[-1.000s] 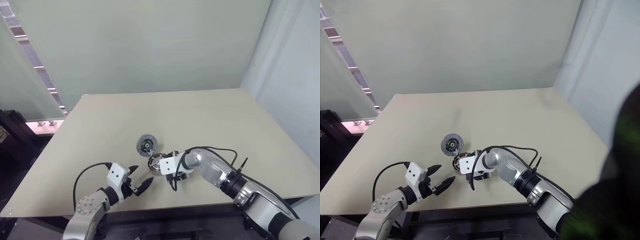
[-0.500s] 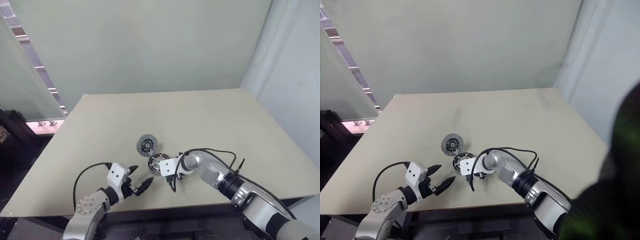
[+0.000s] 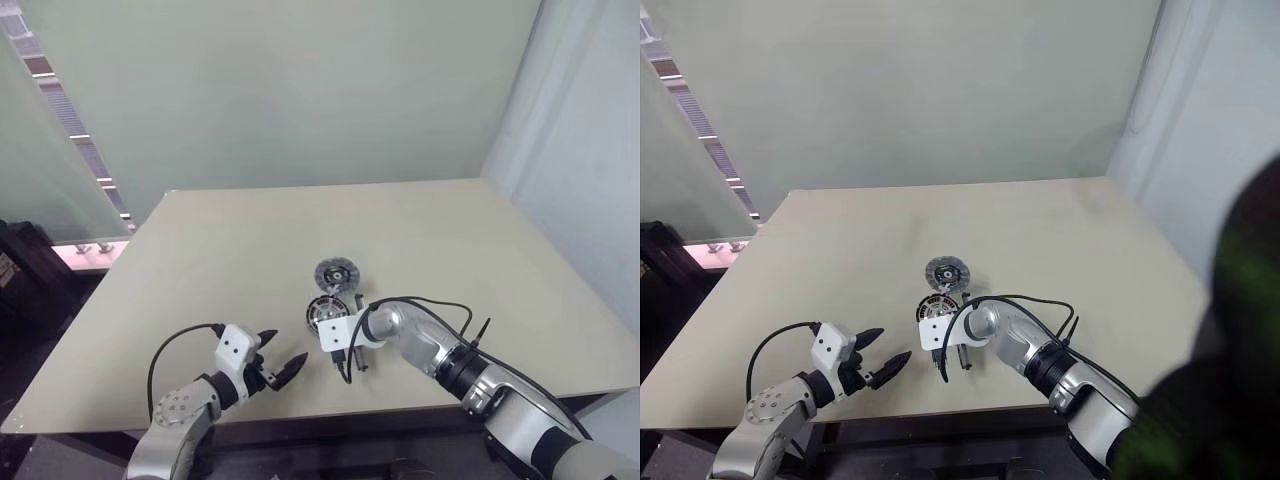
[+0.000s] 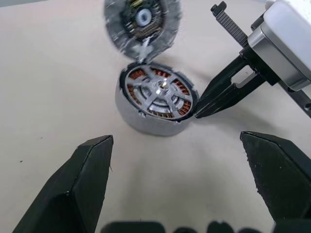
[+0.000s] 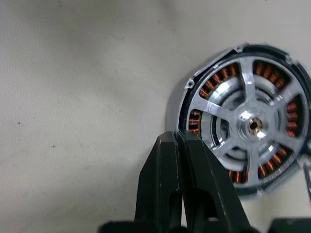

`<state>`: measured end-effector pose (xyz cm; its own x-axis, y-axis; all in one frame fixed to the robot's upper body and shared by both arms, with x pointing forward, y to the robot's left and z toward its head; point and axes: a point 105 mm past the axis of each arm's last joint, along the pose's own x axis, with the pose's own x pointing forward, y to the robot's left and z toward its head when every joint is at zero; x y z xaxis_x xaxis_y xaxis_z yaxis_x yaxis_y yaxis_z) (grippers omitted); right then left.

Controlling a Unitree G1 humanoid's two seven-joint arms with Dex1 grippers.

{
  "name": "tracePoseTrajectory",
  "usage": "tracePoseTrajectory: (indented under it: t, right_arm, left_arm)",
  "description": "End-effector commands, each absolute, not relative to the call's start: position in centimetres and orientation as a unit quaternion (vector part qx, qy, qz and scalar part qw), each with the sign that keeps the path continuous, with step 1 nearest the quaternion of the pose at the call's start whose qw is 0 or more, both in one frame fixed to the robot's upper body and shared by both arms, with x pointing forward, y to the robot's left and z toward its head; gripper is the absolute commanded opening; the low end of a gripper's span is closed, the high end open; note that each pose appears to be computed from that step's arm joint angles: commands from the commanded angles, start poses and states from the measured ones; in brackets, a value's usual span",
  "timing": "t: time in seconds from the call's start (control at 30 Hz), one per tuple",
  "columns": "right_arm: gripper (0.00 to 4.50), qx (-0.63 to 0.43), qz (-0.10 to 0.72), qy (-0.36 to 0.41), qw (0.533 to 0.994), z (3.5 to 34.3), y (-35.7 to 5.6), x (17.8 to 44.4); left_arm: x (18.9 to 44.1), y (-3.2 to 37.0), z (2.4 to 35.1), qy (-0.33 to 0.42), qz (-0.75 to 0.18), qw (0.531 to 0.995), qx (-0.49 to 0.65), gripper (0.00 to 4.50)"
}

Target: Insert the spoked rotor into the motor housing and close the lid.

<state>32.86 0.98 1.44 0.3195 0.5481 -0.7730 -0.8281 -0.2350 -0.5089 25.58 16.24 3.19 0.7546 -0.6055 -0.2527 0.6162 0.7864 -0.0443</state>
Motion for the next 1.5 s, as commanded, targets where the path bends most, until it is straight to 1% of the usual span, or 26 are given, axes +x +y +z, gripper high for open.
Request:
tracePoseTrajectory:
  t: [0.03,0.17,0.3,0.53,0.67,0.83,0.93,1.07,1.27,1.37,1.47,1.5]
  right_arm:
    - [0.02,-0.531,0.563,0.118,0.622,2.8,1.1,33.2]
    - [0.02,-0.514,0.572,0.122,0.627,3.4,1.1,32.7]
    - [0.02,-0.498,0.587,0.14,0.622,3.9,0.8,31.9]
    - [0.02,-0.44,0.622,0.201,0.615,5.4,-0.4,29.3]
    - [0.02,-0.428,0.62,0.233,0.615,5.5,-1.5,28.2]
    - [0.02,-0.378,0.567,0.267,0.682,5.1,-2.1,28.1]
    - [0.02,-0.34,0.546,0.282,0.711,4.7,-1.6,27.9]
    - [0.02,-0.278,0.537,0.295,0.74,4.5,-0.5,27.5]
    - [0.02,-0.229,0.525,0.302,0.762,4.4,0.2,27.6]
    - [0.02,-0.213,0.514,0.296,0.776,4.7,0.3,28.1]
    - [0.02,-0.195,0.516,0.293,0.781,5.0,0.4,28.3]
    - [0.22,-0.184,0.514,0.292,0.785,5.1,0.6,28.3]
  left_arm:
    - [25.8,16.0,4.0,0.108,-0.329,0.938,0.027,4.5]
    - [25.8,16.0,3.9,0.109,-0.328,0.938,0.026,4.5]
    - [25.9,15.9,3.9,0.109,-0.329,0.938,0.026,4.5]
    - [26.0,15.8,3.7,0.11,-0.331,0.937,0.024,4.5]
    - [26.0,15.6,3.7,0.11,-0.331,0.937,0.022,4.5]
    - [25.9,16.4,3.6,0.11,-0.318,0.941,0.021,4.5]
    - [25.5,16.9,3.4,0.117,-0.313,0.942,0.018,4.5]
    - [24.9,16.8,3.1,0.127,-0.316,0.94,0.011,4.5]
    - [24.8,16.7,2.9,0.128,-0.314,0.941,0.009,4.5]
    - [24.9,16.6,3.0,0.126,-0.312,0.941,0.008,4.5]
    - [25.1,16.5,3.0,0.125,-0.312,0.942,0.008,4.5]
    - [25.1,16.4,3.0,0.124,-0.311,0.942,0.008,4.5]
